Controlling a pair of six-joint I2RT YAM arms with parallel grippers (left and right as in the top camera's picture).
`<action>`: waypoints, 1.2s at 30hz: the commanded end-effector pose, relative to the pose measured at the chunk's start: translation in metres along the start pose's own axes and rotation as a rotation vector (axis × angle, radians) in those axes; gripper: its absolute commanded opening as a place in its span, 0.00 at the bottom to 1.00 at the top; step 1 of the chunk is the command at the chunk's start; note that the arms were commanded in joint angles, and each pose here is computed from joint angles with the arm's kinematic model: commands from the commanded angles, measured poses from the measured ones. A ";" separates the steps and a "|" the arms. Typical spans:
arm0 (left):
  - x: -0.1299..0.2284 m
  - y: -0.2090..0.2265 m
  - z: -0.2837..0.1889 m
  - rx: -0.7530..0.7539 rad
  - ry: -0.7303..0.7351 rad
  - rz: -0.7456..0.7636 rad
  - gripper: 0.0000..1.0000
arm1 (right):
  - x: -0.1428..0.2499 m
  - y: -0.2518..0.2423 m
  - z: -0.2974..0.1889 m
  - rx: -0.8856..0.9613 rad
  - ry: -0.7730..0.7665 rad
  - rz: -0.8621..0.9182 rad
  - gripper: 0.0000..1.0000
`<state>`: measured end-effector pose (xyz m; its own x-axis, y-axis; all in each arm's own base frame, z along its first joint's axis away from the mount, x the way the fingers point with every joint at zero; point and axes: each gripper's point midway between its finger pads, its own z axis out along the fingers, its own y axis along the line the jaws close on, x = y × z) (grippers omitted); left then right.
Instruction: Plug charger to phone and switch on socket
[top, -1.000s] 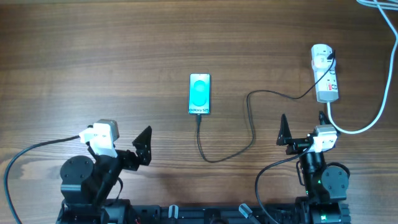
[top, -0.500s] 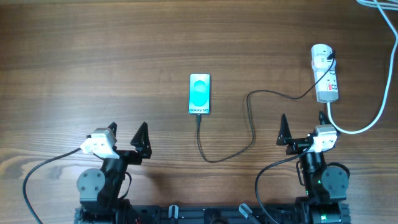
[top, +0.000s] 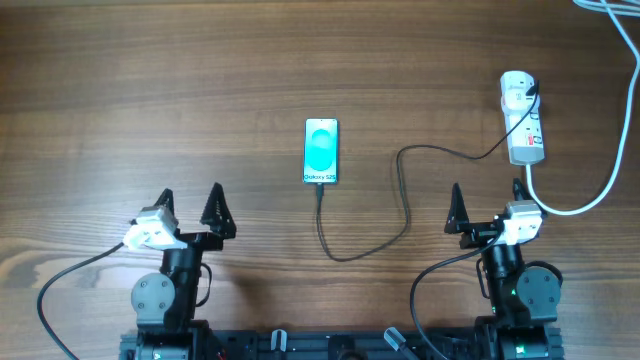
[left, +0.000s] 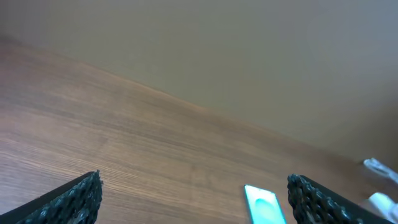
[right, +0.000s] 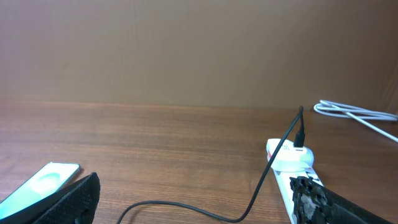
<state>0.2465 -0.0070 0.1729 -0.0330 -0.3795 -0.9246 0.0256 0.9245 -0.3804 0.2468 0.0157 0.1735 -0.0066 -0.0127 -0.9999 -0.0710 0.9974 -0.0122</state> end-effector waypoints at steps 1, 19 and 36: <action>0.014 0.010 0.000 -0.034 0.045 0.146 1.00 | -0.002 0.001 -0.001 -0.003 -0.012 0.013 0.99; 0.010 0.018 -0.001 -0.078 0.037 0.336 1.00 | -0.002 0.001 -0.001 -0.003 -0.012 0.013 1.00; 0.011 0.015 0.000 -0.055 0.041 0.342 1.00 | -0.002 0.001 -0.001 -0.003 -0.012 0.013 1.00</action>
<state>0.2462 0.0048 0.1588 -0.0734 -0.0656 -0.9951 -0.0250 0.9976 -0.0640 0.2468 0.0157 0.1735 -0.0066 -0.0123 -0.9999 -0.0710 0.9974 -0.0118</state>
